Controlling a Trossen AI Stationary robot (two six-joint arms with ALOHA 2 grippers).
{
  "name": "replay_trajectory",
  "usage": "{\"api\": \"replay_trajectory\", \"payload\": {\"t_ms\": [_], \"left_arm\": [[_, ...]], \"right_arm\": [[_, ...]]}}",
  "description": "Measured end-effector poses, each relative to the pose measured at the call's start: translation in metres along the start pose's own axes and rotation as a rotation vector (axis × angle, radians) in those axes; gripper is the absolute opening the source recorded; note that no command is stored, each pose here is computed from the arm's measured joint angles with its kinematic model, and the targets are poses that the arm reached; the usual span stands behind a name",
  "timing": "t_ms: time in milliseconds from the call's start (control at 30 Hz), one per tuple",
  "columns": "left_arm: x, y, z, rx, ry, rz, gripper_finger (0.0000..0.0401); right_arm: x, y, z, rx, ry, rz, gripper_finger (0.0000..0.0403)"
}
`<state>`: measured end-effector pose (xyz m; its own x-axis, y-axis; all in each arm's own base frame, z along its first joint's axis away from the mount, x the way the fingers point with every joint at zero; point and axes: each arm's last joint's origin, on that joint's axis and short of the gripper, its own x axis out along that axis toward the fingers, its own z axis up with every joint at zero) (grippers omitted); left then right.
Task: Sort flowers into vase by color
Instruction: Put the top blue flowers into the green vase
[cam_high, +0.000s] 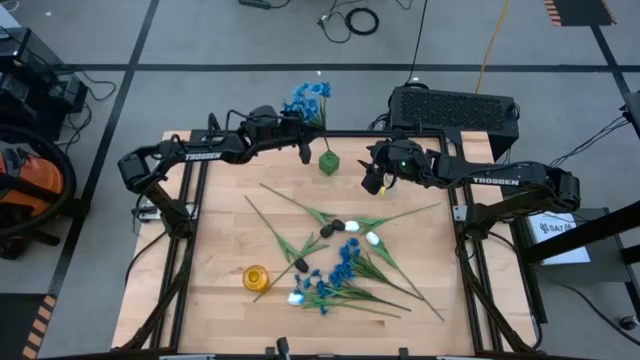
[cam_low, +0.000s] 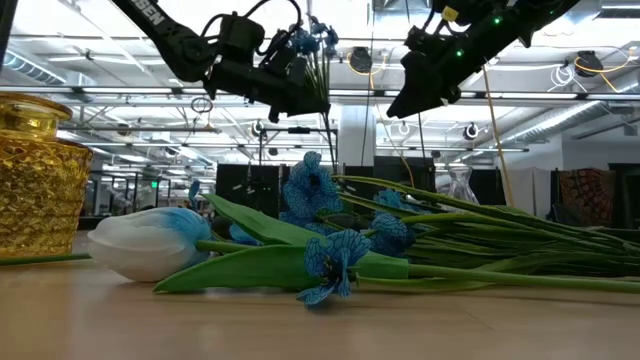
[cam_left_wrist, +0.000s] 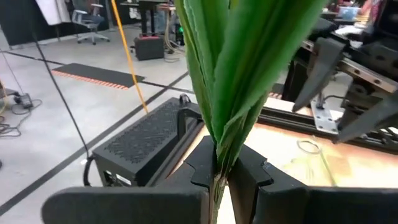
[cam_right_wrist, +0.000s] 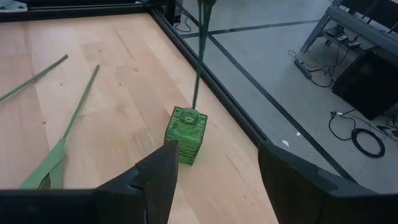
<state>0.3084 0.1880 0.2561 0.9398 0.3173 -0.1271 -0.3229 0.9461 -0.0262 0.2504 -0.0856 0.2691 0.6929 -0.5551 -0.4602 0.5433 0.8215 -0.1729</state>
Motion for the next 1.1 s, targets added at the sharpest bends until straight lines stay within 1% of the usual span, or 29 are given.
{"api": "replay_trajectory", "payload": {"t_ms": [367, 667, 933, 1000, 1100], "left_arm": [[0.0, 0.001, -0.003, -0.006, 0.023, 0.008, 0.0029], [0.01, 0.004, -0.018, -0.039, 0.052, 0.011, 0.0029], [0.011, 0.004, -0.018, -0.038, 0.045, 0.016, 0.003], [0.011, 0.004, -0.018, -0.038, 0.045, 0.016, 0.0036], [0.011, 0.004, -0.019, -0.039, 0.049, 0.016, 0.0057]], "right_arm": [[0.0, 0.0, 0.0, 0.001, 0.0, 0.0, 0.0212], [0.0, 0.0, 0.0, 0.027, 0.0, 0.003, 0.0212], [0.0, 0.0, 0.0, 0.026, 0.002, 0.003, 0.0212], [0.0, 0.0, 0.0, 0.026, 0.002, 0.003, 0.0212], [0.0, 0.0, 0.0, 0.026, 0.002, 0.003, 0.0212]]}}
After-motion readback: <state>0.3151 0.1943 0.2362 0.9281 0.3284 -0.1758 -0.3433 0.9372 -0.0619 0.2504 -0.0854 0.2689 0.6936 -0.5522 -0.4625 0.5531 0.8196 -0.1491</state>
